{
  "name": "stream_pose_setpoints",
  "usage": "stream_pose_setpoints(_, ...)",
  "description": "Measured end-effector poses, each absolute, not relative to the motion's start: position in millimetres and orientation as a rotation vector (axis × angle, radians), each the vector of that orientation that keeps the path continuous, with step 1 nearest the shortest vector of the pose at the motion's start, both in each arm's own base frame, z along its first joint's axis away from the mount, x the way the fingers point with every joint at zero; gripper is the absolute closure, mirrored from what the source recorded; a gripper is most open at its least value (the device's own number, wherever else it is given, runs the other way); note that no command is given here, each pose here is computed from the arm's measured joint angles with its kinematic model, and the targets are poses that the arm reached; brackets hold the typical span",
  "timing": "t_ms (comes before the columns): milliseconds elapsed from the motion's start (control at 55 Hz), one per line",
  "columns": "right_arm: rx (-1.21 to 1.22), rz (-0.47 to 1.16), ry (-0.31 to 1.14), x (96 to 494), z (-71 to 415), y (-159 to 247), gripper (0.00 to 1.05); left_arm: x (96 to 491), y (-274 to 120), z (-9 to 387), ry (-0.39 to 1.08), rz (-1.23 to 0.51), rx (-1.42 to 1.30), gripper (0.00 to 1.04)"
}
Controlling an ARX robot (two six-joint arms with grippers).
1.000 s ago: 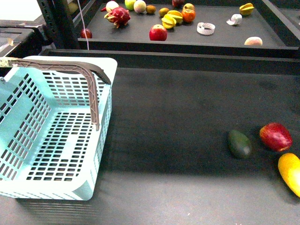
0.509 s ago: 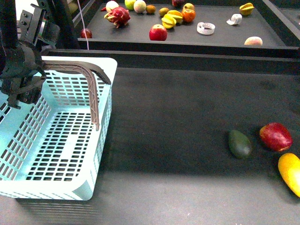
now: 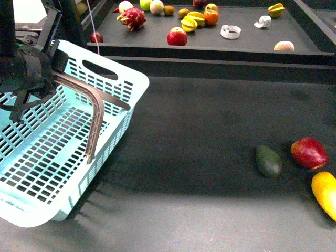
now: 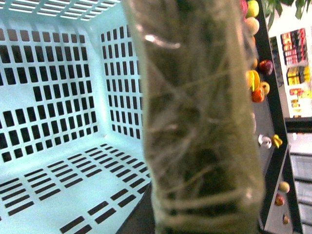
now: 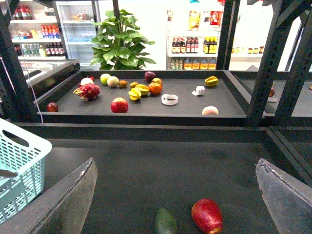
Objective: Pick mango with right arm and hold basket with left
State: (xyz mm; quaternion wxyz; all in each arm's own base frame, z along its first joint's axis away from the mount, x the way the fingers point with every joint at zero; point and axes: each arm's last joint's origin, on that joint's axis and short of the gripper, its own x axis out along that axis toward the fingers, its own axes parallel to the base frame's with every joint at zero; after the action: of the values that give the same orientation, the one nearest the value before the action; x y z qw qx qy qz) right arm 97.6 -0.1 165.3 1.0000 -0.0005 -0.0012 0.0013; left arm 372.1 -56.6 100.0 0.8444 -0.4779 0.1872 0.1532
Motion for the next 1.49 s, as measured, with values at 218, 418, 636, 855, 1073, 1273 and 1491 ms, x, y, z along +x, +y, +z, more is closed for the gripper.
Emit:
stream_pose_setpoints(218,-0.001,0.003,-0.002,97.6,165.3,-0.1,0.08,330.1,-88.2,123.6,0.442,-0.016,-0.753,1.00)
stream_pose_setpoints(418,-0.001,0.003,-0.002,97.6,165.3,-0.1,0.08,302.1,-110.7,141.4,0.379,-0.247,-0.580,1.00)
stream_pose_setpoints(636,-0.001,0.003,-0.002,97.6,165.3,-0.1,0.08,283.9,-138.6,141.2,0.365,-0.428,-0.376,1.00)
stream_pose_setpoints(855,-0.001,0.003,-0.002,97.6,165.3,-0.1,0.08,269.0,-174.6,131.3,0.385,-0.600,-0.296,1.00)
stream_pose_setpoints(1073,-0.001,0.003,-0.002,97.6,165.3,-0.1,0.08,270.1,-186.2,129.6,0.371,-0.652,-0.286,1.00)
stream_pose_setpoints(1273,-0.001,0.003,-0.002,97.6,165.3,-0.1,0.08,269.0,-188.5,130.9,0.351,-0.652,-0.273,1.00)
stream_pose_setpoints(1491,0.019,-0.006,0.028,97.9,164.3,-0.7,0.08,268.9,-188.6,130.3,0.353,-0.654,-0.272,1.00)
